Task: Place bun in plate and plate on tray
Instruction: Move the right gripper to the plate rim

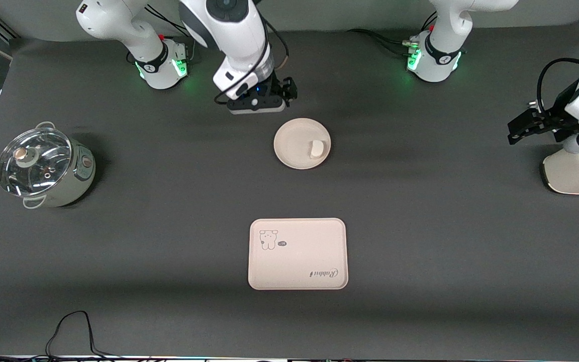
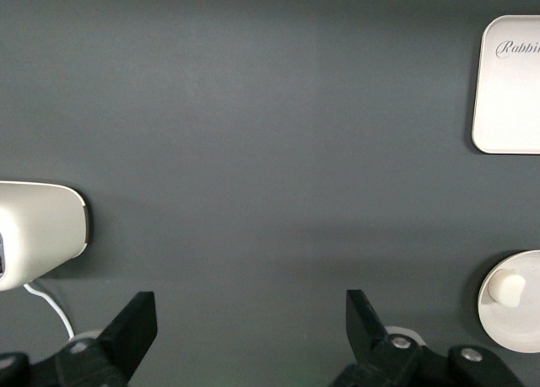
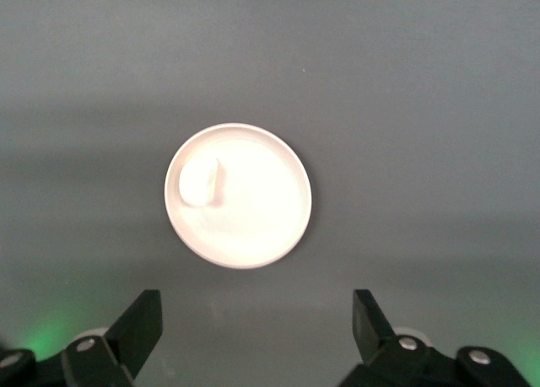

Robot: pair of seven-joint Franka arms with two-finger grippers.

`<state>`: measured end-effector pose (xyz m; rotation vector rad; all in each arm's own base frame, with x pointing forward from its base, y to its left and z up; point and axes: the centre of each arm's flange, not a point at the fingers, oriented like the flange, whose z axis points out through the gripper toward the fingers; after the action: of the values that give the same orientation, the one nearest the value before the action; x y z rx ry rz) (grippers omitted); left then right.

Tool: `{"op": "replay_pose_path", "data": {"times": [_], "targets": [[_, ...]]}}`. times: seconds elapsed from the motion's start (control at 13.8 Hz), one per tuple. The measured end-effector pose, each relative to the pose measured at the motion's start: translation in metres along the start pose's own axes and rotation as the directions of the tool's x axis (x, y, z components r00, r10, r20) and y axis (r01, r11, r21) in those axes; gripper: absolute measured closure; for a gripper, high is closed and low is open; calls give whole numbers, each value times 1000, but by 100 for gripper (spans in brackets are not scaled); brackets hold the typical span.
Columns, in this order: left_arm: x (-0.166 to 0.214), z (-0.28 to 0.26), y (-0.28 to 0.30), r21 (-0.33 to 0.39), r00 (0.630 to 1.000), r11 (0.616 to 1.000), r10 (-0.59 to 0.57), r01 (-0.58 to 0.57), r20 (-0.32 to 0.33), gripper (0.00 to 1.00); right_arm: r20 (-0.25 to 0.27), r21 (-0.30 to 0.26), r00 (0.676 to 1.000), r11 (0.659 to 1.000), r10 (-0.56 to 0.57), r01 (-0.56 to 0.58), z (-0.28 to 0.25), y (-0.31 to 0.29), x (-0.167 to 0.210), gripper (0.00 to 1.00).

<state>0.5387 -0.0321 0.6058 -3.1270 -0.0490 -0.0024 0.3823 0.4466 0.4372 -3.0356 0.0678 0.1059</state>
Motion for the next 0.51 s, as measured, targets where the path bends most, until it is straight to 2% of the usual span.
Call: {"op": "replay_pose_path", "data": {"times": [0.29, 0.51], "targets": [[8, 2, 1, 3, 1000, 1000, 1, -1, 3, 0, -101, 60, 994, 997, -39, 45, 104, 44, -9, 0], [10, 2, 1, 4, 1000, 1000, 2, -2, 2, 0, -125, 97, 992, 994, -29, 41, 151, 64, -10, 0]]}}
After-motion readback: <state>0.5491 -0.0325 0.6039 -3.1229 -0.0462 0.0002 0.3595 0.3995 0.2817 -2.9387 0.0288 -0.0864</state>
